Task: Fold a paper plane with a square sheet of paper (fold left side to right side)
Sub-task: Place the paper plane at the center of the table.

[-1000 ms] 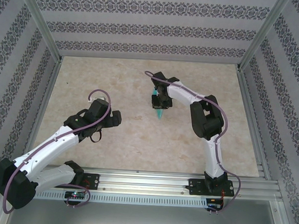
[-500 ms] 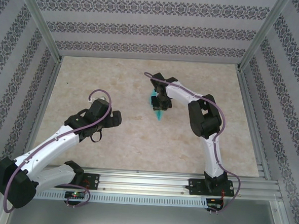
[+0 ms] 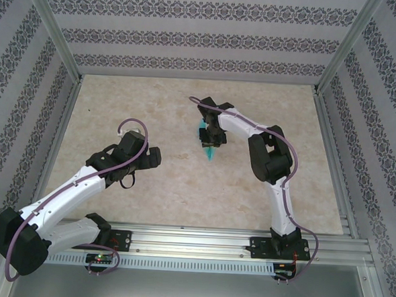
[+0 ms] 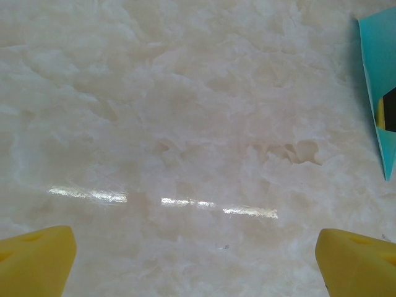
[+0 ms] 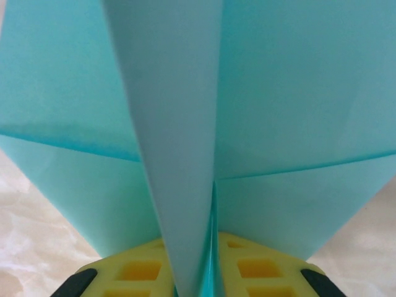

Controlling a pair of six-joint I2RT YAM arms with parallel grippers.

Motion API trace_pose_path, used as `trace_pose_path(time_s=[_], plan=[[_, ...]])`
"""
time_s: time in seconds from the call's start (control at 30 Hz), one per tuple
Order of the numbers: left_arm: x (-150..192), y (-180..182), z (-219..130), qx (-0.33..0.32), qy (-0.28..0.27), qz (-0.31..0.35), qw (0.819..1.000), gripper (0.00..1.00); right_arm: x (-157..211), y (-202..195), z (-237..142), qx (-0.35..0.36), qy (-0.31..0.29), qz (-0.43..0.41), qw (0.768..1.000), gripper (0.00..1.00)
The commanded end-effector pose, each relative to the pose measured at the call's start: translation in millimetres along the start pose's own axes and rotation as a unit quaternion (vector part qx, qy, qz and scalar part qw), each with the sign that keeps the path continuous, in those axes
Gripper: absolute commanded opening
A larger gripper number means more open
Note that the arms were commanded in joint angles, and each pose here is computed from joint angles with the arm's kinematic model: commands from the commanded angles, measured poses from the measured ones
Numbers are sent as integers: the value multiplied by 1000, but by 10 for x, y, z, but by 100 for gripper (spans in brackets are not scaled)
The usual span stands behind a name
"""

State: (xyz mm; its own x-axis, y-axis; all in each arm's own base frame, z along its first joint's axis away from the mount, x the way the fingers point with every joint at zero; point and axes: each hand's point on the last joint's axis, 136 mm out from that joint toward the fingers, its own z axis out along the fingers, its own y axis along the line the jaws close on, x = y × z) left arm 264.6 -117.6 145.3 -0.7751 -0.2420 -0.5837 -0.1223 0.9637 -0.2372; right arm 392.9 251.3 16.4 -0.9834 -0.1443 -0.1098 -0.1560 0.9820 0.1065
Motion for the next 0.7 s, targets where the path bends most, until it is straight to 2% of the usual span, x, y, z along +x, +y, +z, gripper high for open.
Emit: trace_pose_path(time_s=[0.0,0.43,0.67], plan=[[-65,18,-47,-6,-2,5,1000,100,-59,43,-251,9,-22,-4,1000,21],[-175,-13,-89,-9,-15,6,1000,100,78,120,-881,13,-56,-27,998,33],[-482,123,-154,-37,-66,-14,997,100,155,-109,-1527,27,-146,-23,989,37]])
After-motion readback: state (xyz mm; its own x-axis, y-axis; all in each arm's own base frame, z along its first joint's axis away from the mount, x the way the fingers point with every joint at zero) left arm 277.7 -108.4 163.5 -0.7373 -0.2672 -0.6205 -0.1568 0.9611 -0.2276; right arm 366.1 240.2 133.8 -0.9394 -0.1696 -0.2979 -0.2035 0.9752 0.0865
